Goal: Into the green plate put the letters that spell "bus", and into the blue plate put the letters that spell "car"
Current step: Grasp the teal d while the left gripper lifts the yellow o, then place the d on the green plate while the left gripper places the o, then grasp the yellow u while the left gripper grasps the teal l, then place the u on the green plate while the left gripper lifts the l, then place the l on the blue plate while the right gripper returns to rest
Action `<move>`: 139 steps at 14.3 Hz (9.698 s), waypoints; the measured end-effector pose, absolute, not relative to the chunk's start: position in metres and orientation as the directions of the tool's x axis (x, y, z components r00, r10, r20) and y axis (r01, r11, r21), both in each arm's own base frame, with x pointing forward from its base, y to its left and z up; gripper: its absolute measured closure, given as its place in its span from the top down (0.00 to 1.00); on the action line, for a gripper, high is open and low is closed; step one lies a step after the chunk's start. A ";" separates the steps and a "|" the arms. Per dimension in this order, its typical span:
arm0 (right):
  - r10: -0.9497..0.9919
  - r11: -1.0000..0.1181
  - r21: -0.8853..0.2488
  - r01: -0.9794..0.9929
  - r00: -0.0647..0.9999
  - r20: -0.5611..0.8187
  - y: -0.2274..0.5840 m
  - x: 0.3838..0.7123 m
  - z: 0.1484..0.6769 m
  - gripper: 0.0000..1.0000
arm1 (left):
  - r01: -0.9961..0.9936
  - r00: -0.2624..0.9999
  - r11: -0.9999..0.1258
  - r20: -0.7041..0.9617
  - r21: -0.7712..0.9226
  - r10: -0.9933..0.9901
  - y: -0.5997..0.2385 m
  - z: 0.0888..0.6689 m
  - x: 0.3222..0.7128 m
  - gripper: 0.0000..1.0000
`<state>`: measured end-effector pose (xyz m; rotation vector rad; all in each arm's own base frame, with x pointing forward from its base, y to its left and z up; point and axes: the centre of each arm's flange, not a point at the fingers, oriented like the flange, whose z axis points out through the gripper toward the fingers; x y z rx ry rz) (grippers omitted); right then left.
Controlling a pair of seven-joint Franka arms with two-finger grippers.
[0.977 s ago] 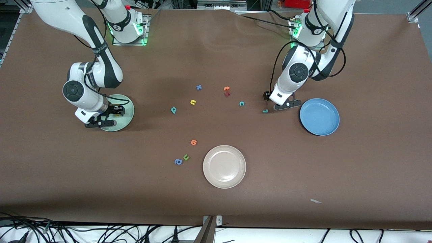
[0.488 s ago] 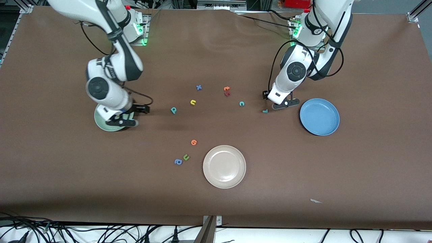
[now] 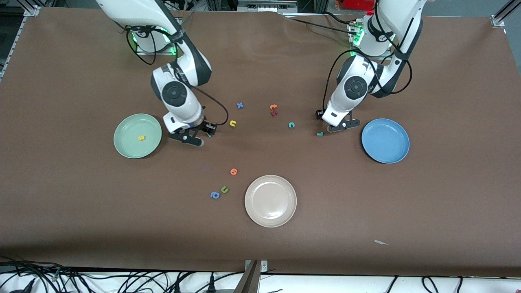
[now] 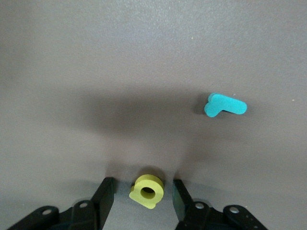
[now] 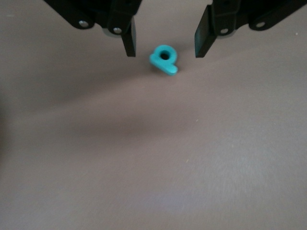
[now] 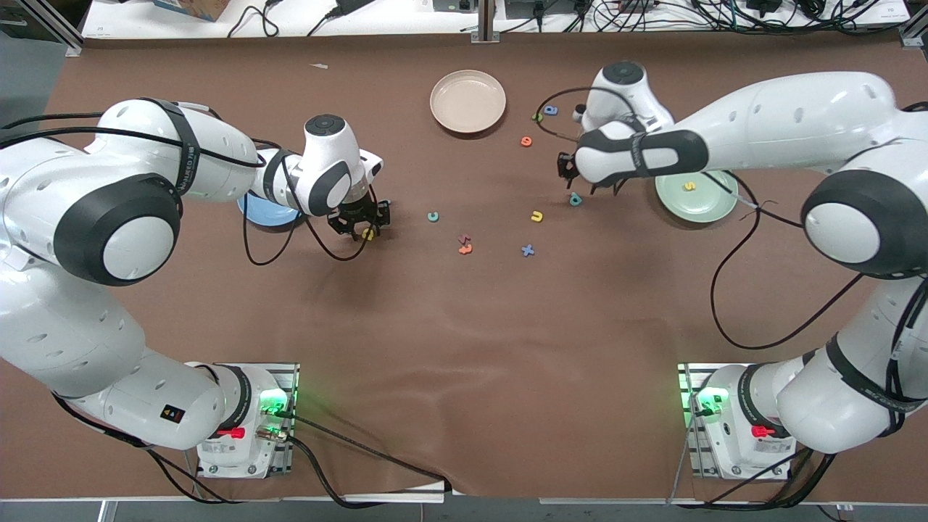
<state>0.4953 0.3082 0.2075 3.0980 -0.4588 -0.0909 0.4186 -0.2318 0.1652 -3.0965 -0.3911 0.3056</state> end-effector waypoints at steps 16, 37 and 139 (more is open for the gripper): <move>-0.354 -0.935 0.030 -0.353 0.933 -0.062 0.304 0.490 0.176 0.36 | 0.281 0.950 -0.960 -0.148 0.011 0.277 -0.212 0.202 0.455 0.32; -0.047 -0.987 0.161 0.000 0.954 -0.295 0.055 0.523 0.212 0.30 | 0.081 0.960 -0.995 -0.273 0.064 0.061 0.006 0.217 0.550 0.52; -0.121 -0.992 0.041 -0.120 0.993 -0.010 0.013 0.534 0.607 1.00 | 0.150 0.915 -0.986 -0.387 0.069 0.112 -0.100 0.262 0.552 1.00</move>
